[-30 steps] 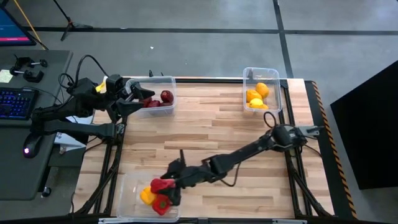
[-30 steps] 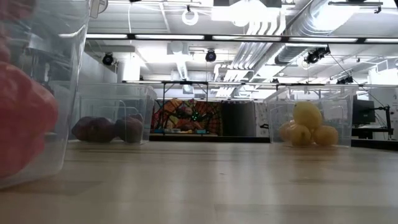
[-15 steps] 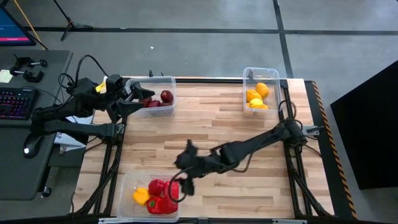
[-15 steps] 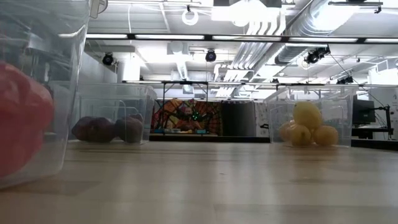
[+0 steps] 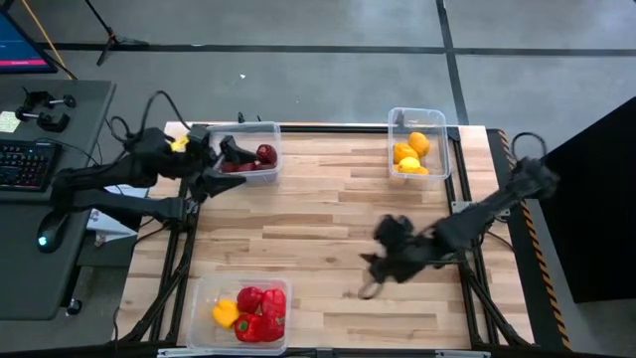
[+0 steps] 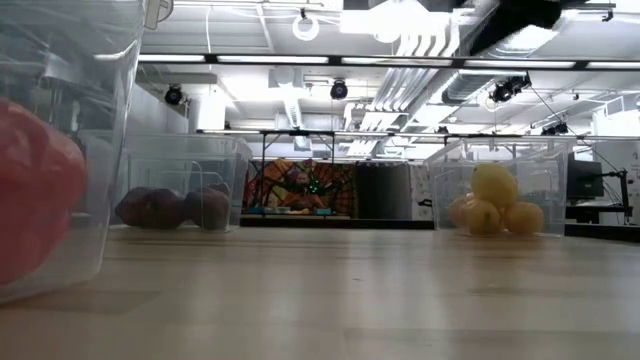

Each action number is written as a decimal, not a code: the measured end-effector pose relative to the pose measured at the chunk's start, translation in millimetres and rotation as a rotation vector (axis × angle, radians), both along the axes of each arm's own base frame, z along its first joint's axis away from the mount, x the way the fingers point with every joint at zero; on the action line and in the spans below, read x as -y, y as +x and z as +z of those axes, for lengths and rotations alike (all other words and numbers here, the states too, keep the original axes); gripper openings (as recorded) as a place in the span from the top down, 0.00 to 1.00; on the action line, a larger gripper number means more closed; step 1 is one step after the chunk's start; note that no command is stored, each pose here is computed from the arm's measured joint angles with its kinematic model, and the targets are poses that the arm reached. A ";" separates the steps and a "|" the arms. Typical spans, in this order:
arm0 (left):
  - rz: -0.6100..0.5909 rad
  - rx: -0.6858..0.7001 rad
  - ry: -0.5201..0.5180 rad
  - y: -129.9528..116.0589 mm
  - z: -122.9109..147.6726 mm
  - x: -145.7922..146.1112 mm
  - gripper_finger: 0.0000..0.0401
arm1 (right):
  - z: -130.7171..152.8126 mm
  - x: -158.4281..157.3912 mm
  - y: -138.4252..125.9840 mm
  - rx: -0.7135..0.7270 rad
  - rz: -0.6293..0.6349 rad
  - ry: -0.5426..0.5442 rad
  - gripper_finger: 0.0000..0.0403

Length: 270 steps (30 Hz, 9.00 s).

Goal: Sort produce into baskets
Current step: Return to Home Position

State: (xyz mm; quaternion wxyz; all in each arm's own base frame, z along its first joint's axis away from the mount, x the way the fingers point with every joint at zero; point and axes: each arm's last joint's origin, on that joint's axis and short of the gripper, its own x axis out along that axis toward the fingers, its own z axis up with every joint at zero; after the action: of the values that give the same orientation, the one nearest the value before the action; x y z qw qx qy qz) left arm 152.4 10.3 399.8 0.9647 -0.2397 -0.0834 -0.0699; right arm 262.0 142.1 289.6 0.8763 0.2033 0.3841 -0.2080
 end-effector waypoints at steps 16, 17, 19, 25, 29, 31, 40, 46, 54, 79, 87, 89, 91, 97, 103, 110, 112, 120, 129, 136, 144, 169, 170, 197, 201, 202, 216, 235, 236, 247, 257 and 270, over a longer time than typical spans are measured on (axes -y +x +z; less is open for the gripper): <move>0.117 0.021 -0.029 33.2 -89.1 -5.1 0.12 | -13.7 40.1 -104.3 0.482 0.049 0.263 0.27; 0.132 0.024 -0.046 30.8 -98.7 -5.5 0.14 | -10.6 42.2 -106.5 0.494 0.066 0.244 0.27; 0.167 0.038 -0.066 25.4 -114.4 -6.2 0.18 | -5.8 45.9 -109.8 0.511 0.103 0.203 0.27; 0.228 0.014 -0.073 10.2 -151.9 -12.0 0.37 | 0.9 54.0 -113.9 0.565 0.034 0.220 0.27; 0.234 0.000 -0.080 -0.4 -170.3 -12.2 0.55 | 1.0 58.3 -111.8 0.584 -0.043 0.246 0.27; 0.231 -0.001 -0.091 -5.4 -177.6 -11.4 0.65 | 1.1 60.0 -110.8 0.589 -0.069 0.267 0.27; 0.211 0.032 -0.124 -22.3 -200.9 -8.4 0.97 | 5.2 61.5 -108.0 0.633 -0.094 0.298 0.27; 0.211 0.033 -0.153 -26.7 -210.2 -7.0 1.00 | 3.8 61.5 -107.8 0.636 -0.099 0.302 0.27; 0.213 0.034 -0.174 -26.6 -210.0 -6.7 1.00 | -27.2 64.3 -114.0 0.733 -0.091 0.369 0.27; 0.196 0.015 -0.244 -26.1 -211.7 -6.7 0.99 | -95.8 141.4 -127.3 1.180 0.321 0.112 0.27; 0.198 -0.008 -0.244 -25.4 -213.9 -6.8 0.99 | -110.5 145.7 -125.1 1.009 0.335 -0.044 0.27; 0.199 -0.012 -0.244 -25.3 -214.3 -6.8 0.99 | -118.9 145.7 -124.3 0.919 0.346 -0.059 0.27; 0.199 -0.013 -0.244 -25.5 -214.4 -6.8 0.99 | -127.4 145.7 -124.1 0.832 0.350 -0.053 0.27; 0.198 -0.007 -0.244 -26.6 -213.6 -6.6 0.99 | -152.4 145.5 -128.2 0.575 0.336 0.015 0.27; 0.200 -0.021 -0.245 -26.4 -214.9 -6.7 0.99 | -170.7 145.1 -135.7 0.383 0.241 0.164 0.27; 0.208 -0.088 -0.247 -33.9 -220.3 -5.7 0.99 | -179.3 144.9 -141.0 0.284 0.189 0.222 0.27; 0.213 -0.127 -0.248 -37.9 -224.0 -5.2 0.99 | -179.0 144.7 -141.1 0.287 0.184 0.226 0.27; 0.230 -0.262 -0.251 -50.3 -238.4 -3.8 0.99 | -151.7 144.4 -146.8 0.559 0.216 0.185 0.27; 0.241 -0.165 -0.252 -56.7 -231.0 -5.5 0.99 | -116.1 144.4 -165.4 0.955 0.255 0.119 0.27; 0.253 -0.166 -0.252 -56.8 -231.3 -6.6 0.99 | -111.2 143.4 -165.8 1.007 0.264 0.113 0.27; 0.252 -0.165 -0.252 -56.8 -231.1 -6.6 0.99 | -115.8 142.7 -164.4 0.957 0.266 0.125 0.27; 0.252 -0.164 -0.252 -56.7 -231.1 -6.6 0.99 | -121.5 142.9 -163.9 0.833 0.495 -0.409 0.27; 0.252 -0.164 -0.252 -56.7 -231.1 -6.6 0.99 | -121.5 142.9 -163.9 0.833 0.494 -0.408 0.27; 0.216 -0.171 -0.248 -56.0 -231.4 -3.2 0.99 | -121.4 142.9 -163.9 0.841 0.473 -0.362 0.27; 0.216 -0.171 -0.249 -56.0 -231.5 -3.2 0.99 | -121.4 142.9 -163.9 0.841 0.473 -0.362 0.27; 0.216 -0.171 -0.249 -56.0 -231.4 -3.2 0.99 | -121.4 142.9 -163.9 0.841 0.474 -0.362 0.27; 0.217 -0.171 -0.249 -56.0 -231.4 -3.2 0.99 | -121.4 142.9 -163.9 0.841 0.474 -0.362 0.27; 0.217 -0.171 -0.249 -56.0 -231.5 -3.3 0.99 | -121.4 142.9 -163.9 0.841 0.473 -0.362 0.27; 0.217 -0.170 -0.249 -56.0 -231.4 -3.3 0.99 | -121.4 142.9 -163.9 0.841 0.474 -0.362 0.27; 0.217 -0.170 -0.249 -56.0 -231.4 -3.3 0.99 | -121.4 142.9 -163.9 0.841 0.473 -0.363 0.27; 0.218 -0.171 -0.249 -56.0 -231.4 -3.3 0.99 | -121.4 142.9 -163.9 0.841 0.473 -0.362 0.27; 0.218 -0.171 -0.249 -56.0 -231.4 -3.3 0.99 | -121.4 142.9 -163.9 0.841 0.473 -0.362 0.27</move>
State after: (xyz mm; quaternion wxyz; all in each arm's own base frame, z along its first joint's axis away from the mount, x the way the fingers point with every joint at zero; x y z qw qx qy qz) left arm 96.4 13.6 168.4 0.9331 -0.3518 -0.0346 0.0663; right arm 98.1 -0.9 168.1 0.9992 0.0218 -0.0081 0.0324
